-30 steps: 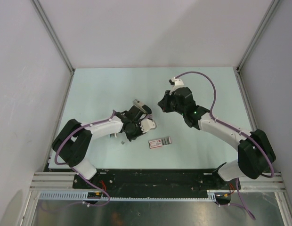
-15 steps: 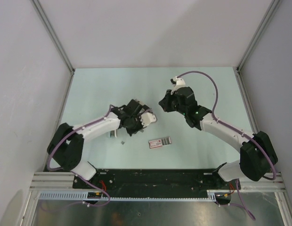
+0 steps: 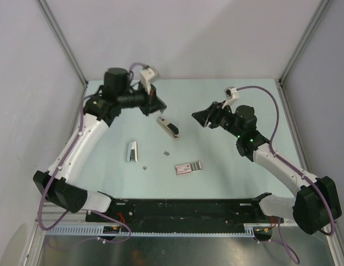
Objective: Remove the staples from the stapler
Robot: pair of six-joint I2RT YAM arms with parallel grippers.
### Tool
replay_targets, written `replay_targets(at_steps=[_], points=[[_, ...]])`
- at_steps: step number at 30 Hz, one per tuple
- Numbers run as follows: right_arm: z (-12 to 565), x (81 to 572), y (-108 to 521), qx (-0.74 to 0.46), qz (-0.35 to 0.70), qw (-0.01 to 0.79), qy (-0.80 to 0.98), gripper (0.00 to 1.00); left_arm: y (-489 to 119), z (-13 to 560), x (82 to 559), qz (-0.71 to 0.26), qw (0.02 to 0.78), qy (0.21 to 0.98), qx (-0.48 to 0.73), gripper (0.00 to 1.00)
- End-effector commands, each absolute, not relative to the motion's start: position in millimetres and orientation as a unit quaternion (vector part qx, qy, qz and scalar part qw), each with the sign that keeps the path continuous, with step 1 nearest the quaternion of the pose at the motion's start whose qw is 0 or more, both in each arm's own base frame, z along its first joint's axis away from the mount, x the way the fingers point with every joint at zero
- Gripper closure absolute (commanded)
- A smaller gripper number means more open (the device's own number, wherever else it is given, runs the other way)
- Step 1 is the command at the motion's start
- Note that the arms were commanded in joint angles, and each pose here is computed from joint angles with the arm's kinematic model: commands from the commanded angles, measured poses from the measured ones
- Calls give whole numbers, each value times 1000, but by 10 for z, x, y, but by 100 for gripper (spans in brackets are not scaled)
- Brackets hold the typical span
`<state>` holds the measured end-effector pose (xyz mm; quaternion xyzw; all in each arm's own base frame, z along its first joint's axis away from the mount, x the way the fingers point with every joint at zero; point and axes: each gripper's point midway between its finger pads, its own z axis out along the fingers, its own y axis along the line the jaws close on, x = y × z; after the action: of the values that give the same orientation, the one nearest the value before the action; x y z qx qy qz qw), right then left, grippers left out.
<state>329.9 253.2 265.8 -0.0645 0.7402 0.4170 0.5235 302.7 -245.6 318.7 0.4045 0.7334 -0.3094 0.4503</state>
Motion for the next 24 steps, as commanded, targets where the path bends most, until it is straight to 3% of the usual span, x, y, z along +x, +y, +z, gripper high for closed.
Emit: replay_targets(at_steps=[1, 9, 15, 24], points=[[3247, 3068, 2596, -96, 537, 534, 646, 42, -2479, 3593, 2968, -476, 382, 721, 328, 100], [3714, 2803, 2791, -122, 667, 496, 543, 37, -2483, 3700, 2893, -552, 341, 708, 280, 100], [3801, 2647, 3084, -145, 689, 487, 518, 35, -2496, 3713, 2831, -583, 322, 700, 260, 100], [3736, 2574, 3411, -151, 697, 468, 522, 44, -2479, 3702, 2784, -590, 323, 695, 253, 100]])
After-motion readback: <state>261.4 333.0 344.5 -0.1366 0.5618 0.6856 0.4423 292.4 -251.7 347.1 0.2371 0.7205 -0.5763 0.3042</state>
